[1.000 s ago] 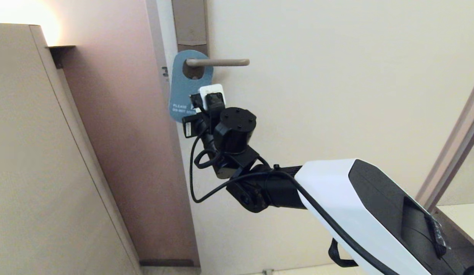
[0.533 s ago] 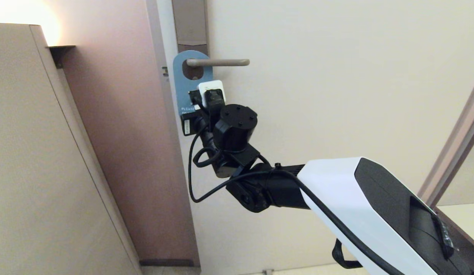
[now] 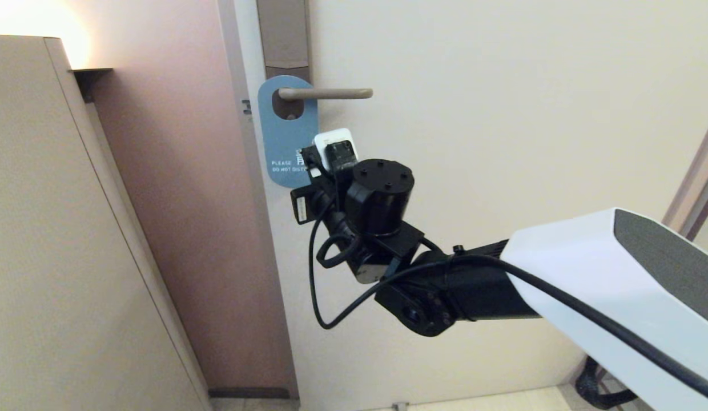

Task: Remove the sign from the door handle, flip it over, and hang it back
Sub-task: Hang the sign back with the other side facing out, then take down the sign

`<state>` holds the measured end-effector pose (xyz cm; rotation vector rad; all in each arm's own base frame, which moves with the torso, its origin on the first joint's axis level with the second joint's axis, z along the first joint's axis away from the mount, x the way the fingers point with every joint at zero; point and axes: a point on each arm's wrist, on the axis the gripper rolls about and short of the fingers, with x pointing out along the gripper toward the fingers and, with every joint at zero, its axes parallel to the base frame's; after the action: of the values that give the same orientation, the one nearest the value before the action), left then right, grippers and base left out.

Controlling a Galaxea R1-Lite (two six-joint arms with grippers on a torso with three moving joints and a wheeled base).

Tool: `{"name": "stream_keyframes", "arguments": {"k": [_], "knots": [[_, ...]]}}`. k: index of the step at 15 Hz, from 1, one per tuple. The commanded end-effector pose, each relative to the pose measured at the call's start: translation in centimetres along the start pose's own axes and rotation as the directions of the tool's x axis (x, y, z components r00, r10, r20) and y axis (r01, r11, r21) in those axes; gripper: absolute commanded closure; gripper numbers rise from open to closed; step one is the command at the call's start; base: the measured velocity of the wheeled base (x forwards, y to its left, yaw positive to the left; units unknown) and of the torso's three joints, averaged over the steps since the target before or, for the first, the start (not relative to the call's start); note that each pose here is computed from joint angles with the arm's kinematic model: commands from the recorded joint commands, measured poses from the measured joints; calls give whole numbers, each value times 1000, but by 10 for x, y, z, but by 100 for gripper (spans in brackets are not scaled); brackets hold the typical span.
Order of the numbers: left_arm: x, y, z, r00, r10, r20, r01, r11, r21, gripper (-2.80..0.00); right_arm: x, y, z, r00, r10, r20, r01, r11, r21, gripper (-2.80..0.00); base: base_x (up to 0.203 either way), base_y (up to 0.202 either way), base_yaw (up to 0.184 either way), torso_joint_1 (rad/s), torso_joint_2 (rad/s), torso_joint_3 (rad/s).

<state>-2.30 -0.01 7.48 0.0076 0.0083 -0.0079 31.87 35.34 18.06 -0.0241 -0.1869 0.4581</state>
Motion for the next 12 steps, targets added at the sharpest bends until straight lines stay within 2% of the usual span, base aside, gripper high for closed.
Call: {"name": "stream_keyframes", "arguments": {"k": [1, 3, 6, 8, 12], "knots": [[0, 0, 0, 1000, 0, -1, 0, 1000, 0, 0, -26, -17, 25, 1000, -7, -8, 7, 1000, -4, 0, 0, 0, 0, 0, 0, 0], [0, 0, 0, 1000, 0, -1, 0, 1000, 0, 0, -47, -39, 34, 999, -32, -39, 31, 999, -20, 0, 0, 0, 0, 0, 0, 0], [0, 0, 0, 1000, 0, -1, 0, 1000, 0, 0, -65, -87, 33, 991, -132, -28, 131, 990, -52, 0, 0, 0, 0, 0, 0, 0], [0, 0, 0, 1000, 0, -1, 0, 1000, 0, 0, -85, -114, 31, 981, -185, -53, 180, 981, -77, 0, 0, 0, 0, 0, 0, 0], [0, 0, 0, 1000, 0, -1, 0, 1000, 0, 0, -123, -153, 25, 959, -271, -78, 263, 959, -103, 0, 0, 0, 0, 0, 0, 0]]}}
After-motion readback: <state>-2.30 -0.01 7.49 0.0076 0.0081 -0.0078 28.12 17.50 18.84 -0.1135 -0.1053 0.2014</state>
